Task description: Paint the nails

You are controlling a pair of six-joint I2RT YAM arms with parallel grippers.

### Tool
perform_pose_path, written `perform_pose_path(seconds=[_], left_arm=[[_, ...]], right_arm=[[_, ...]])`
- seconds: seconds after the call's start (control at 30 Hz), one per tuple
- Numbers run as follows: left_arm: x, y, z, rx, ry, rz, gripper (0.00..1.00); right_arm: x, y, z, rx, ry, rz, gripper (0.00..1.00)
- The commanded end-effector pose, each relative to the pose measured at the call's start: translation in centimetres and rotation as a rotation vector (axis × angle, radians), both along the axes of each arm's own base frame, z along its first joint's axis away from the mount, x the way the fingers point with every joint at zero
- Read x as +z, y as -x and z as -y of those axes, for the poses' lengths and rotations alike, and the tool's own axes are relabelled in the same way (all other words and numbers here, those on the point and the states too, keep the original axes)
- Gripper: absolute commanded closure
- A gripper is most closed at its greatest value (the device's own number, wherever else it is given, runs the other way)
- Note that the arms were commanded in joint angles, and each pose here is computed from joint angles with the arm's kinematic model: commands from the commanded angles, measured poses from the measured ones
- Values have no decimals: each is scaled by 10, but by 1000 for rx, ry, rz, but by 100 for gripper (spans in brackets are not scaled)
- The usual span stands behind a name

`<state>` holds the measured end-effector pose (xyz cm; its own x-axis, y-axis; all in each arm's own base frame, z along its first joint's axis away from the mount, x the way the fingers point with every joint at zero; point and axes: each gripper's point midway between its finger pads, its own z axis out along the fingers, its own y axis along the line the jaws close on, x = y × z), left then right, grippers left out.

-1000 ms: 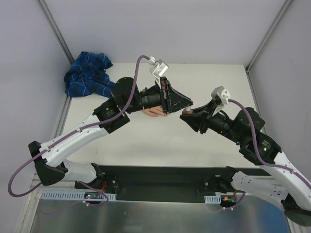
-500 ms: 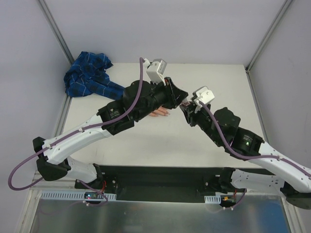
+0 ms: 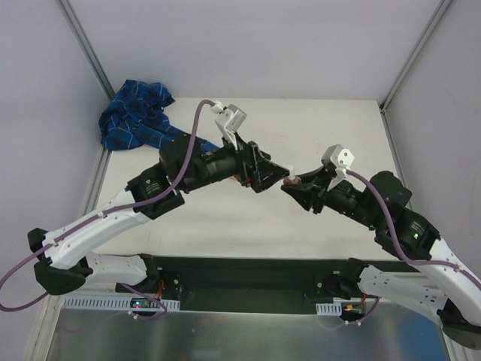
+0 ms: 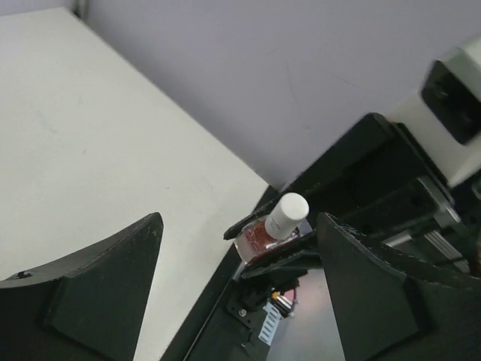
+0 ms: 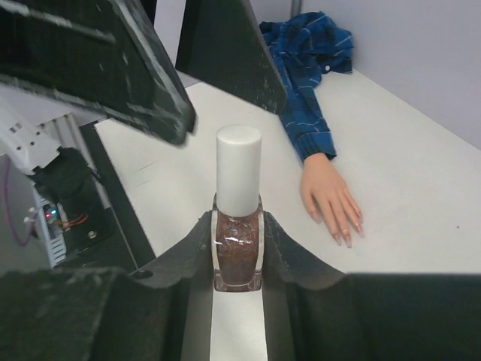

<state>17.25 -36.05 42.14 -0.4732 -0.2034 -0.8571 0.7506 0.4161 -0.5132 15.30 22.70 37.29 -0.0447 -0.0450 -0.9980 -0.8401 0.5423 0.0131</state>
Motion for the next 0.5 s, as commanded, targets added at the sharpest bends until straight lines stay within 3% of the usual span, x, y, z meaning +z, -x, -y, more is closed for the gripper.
perform_pose_path(seconds=[0.0, 0.13, 0.33, 0.47], left_arm=[[44, 41, -15, -255, 177, 145, 17], [63, 48, -25, -416, 344, 99, 18], [55, 69, -15, -646, 372, 62, 24], [52, 67, -7, -691, 383, 45, 31]], right_arm=[[17, 36, -2, 171, -61, -30, 100], [21, 55, -7, 280, -87, -64, 100], [36, 60, -11, 305, -156, -92, 100], [40, 57, -15, 299, -184, -110, 100]])
